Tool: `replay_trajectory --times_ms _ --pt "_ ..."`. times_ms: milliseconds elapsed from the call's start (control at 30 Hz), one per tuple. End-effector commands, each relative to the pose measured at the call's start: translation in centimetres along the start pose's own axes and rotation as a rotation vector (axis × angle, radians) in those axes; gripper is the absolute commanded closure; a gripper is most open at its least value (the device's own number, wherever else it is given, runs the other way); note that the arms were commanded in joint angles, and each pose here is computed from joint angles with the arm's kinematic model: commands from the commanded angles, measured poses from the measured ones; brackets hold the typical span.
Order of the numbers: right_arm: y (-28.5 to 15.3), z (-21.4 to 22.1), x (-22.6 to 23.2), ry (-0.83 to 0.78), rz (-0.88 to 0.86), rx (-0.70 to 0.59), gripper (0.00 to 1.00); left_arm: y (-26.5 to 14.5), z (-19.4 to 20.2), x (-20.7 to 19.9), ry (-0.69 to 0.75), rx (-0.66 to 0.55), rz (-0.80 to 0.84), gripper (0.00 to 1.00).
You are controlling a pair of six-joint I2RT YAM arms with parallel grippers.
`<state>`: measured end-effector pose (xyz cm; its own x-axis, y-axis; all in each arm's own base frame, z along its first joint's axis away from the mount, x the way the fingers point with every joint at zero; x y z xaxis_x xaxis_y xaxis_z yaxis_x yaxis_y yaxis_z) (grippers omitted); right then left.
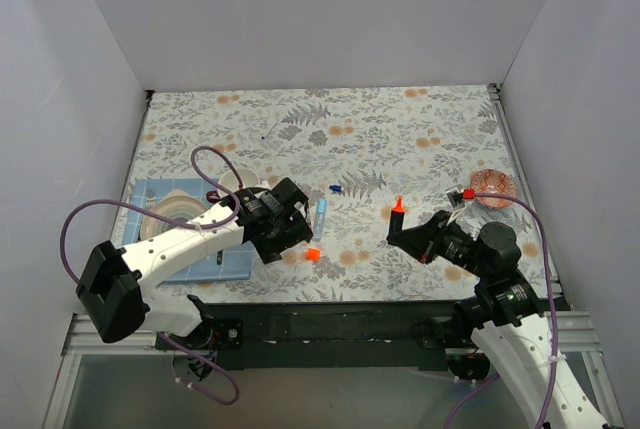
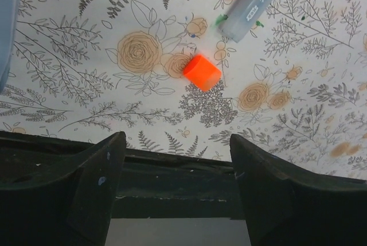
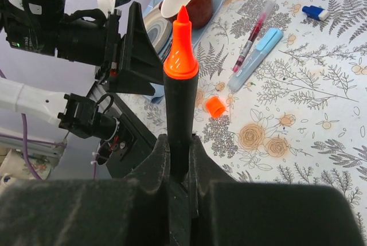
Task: Insert the pens into the pen caps
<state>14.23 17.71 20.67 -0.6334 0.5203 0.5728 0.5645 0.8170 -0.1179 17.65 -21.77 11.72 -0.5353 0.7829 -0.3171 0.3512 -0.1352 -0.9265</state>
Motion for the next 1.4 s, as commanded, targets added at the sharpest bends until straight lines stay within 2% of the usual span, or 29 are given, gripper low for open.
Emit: replay_trajectory --times_ms 0,100,433,900,1233,1367 --pt "-0.8 -2.0 1.4 -0.056 -0.011 -0.054 0.99 -0.3 0.8 -4.7 -0.880 0.070 -0.005 0.29" --pt "-0.8 -2.2 1.4 -0.061 -0.003 -0.064 0.99 1.3 2.3 -5.2 -0.862 0.098 -0.045 0.29" --pt "-1.3 -2.4 1.6 -0.082 0.009 -0.069 0.99 5.0 1.7 -7.3 -0.837 0.007 -0.069 0.30" --pt "-1.7 -2.6 1.6 -0.105 0.028 -0.079 0.99 8.5 0.9 -6.6 -0.836 -0.058 -0.125 0.33" --pt "-1.6 -2.6 1.4 -0.113 0.036 -0.083 0.99 9.9 1.7 -5.4 -0.821 -0.046 -0.183 0.40" --pt "-1.6 -2.7 1.3 -0.112 0.042 -0.083 0.99 9.8 1.9 -5.4 -0.809 -0.040 -0.188 0.48"
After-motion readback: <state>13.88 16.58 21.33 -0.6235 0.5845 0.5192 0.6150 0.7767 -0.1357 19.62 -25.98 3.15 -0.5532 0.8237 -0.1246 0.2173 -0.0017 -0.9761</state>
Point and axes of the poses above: each gripper's point midway between its finger pads, its own y axis out along the fingers, its own x axis along the line the jaws close on, z = x × y, the point moved 1 cm from there along -y, back along the fingers, and after that the axes turned 7 degrees about -y, right-handed, at the moved point
